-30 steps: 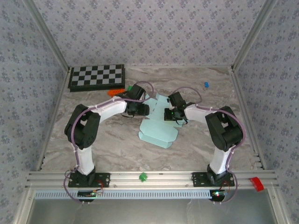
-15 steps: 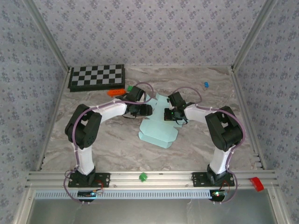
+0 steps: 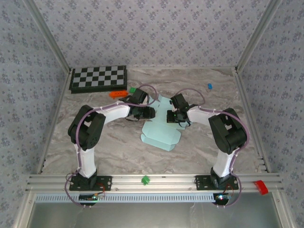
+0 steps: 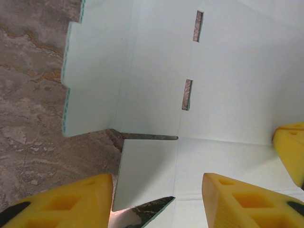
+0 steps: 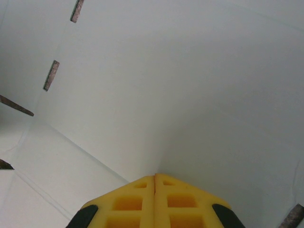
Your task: Fold the paper box
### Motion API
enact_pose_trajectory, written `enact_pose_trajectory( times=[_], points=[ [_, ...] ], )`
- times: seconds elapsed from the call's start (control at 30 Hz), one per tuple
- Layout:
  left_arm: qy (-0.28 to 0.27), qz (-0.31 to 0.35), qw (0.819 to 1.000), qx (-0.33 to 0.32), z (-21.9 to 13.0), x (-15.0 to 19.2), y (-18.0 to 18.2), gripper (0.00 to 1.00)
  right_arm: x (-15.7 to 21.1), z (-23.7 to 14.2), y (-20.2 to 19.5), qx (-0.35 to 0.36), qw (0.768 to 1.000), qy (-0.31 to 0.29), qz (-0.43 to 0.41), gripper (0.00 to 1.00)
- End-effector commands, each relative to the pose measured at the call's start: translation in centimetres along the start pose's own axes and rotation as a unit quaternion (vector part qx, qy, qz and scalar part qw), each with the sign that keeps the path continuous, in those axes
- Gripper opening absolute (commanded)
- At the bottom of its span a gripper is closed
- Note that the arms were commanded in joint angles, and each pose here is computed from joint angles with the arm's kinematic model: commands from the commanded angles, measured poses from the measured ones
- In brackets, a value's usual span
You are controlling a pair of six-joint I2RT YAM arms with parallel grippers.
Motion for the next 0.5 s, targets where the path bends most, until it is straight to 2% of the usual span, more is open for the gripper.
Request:
enact_pose_trajectory(
  times=[0.0,0.2,0.47],
  points=[
    [-0.002,0.007,1.0,0.017,-0.5,0.2,-0.7,0.51,2.2,1.3,-0.5,0.022,0.998,0.056,-0.002,0.03],
    [-0.005,0.016,0.999,0.052,-1.1,0.3,-1.8,0.45,2.1,1.3,-0.5,0.019,0.998,0.054,-0.001,0.02],
    [0.003,0.036,0.996,0.081,-0.7,0.9,-3.3,0.44,2.2,1.4,-0.5,0.02,0.998,0.056,-0.002,0.02]
  ],
)
Point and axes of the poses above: each hand's point on the last joint's axis, 136 mm out from that joint toward the fingers, its own z axis out along the fingers, its own y axis along the line the jaws close on, x = y × z, the point moved 7 cm from there along -z, back along the fingers, and after that the axes turned 12 degrees about -z, right-handed, at the moved point
